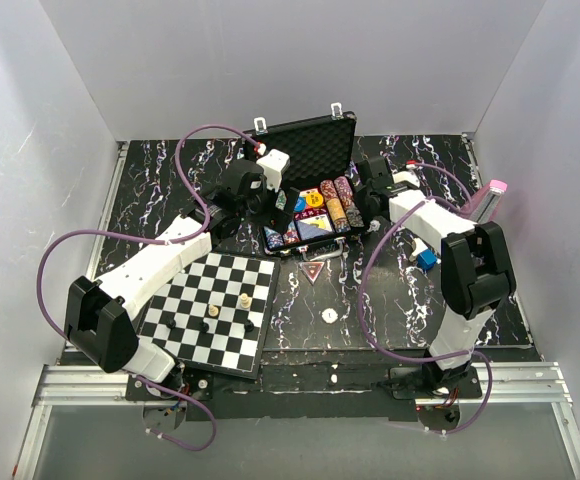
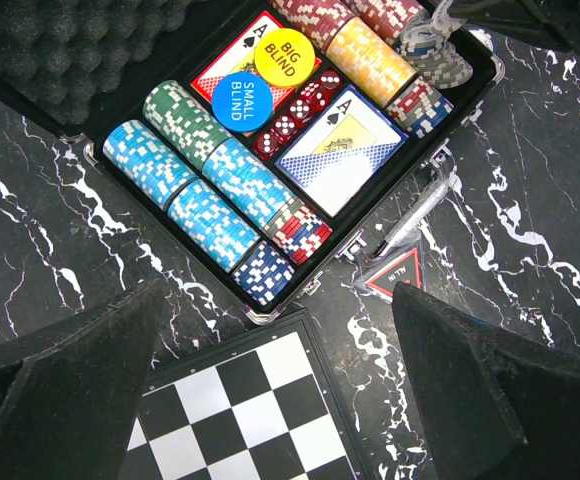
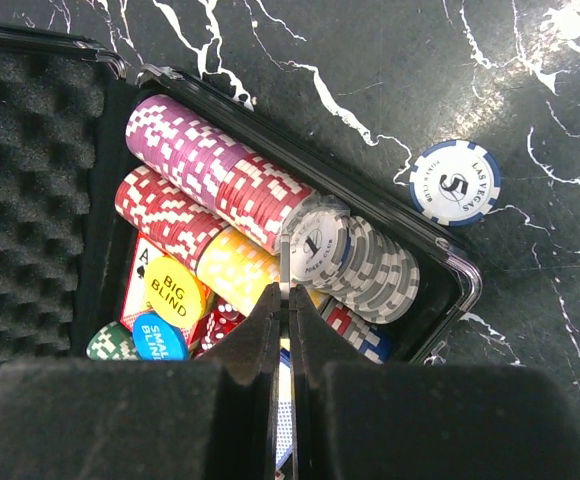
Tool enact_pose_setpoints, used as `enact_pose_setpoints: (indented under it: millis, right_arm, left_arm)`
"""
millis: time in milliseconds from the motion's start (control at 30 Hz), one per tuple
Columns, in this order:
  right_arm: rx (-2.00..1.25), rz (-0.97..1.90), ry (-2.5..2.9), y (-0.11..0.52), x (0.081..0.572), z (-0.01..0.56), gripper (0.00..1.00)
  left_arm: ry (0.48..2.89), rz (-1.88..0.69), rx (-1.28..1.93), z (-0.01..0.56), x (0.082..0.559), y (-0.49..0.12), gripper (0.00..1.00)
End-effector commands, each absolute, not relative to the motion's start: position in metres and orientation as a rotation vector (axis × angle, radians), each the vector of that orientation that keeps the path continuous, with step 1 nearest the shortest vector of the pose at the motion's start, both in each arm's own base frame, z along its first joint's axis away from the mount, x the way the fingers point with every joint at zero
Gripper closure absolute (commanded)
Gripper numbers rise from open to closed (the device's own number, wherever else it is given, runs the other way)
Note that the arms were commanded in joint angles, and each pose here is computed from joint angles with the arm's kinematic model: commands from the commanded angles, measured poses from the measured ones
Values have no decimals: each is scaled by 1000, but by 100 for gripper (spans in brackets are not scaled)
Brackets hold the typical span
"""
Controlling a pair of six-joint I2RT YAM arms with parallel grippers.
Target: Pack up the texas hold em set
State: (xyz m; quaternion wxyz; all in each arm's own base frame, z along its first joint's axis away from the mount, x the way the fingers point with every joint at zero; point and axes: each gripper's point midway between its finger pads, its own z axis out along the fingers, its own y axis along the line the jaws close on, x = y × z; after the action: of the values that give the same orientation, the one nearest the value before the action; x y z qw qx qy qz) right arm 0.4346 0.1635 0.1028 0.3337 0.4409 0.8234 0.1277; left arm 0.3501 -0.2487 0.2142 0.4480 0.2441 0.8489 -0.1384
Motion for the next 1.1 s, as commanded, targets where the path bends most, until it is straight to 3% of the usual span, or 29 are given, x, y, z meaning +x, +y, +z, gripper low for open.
enact_pose_setpoints:
  millis: [0,1067]
  right_arm:
    - [1168,356,2113,165,450,107,99]
    - [1427,168,2206,176,437,23,99]
  left_arm:
    - [2075,-337,591,226,348,-242,2]
    - [2068,-347,593,229,346,-242,2]
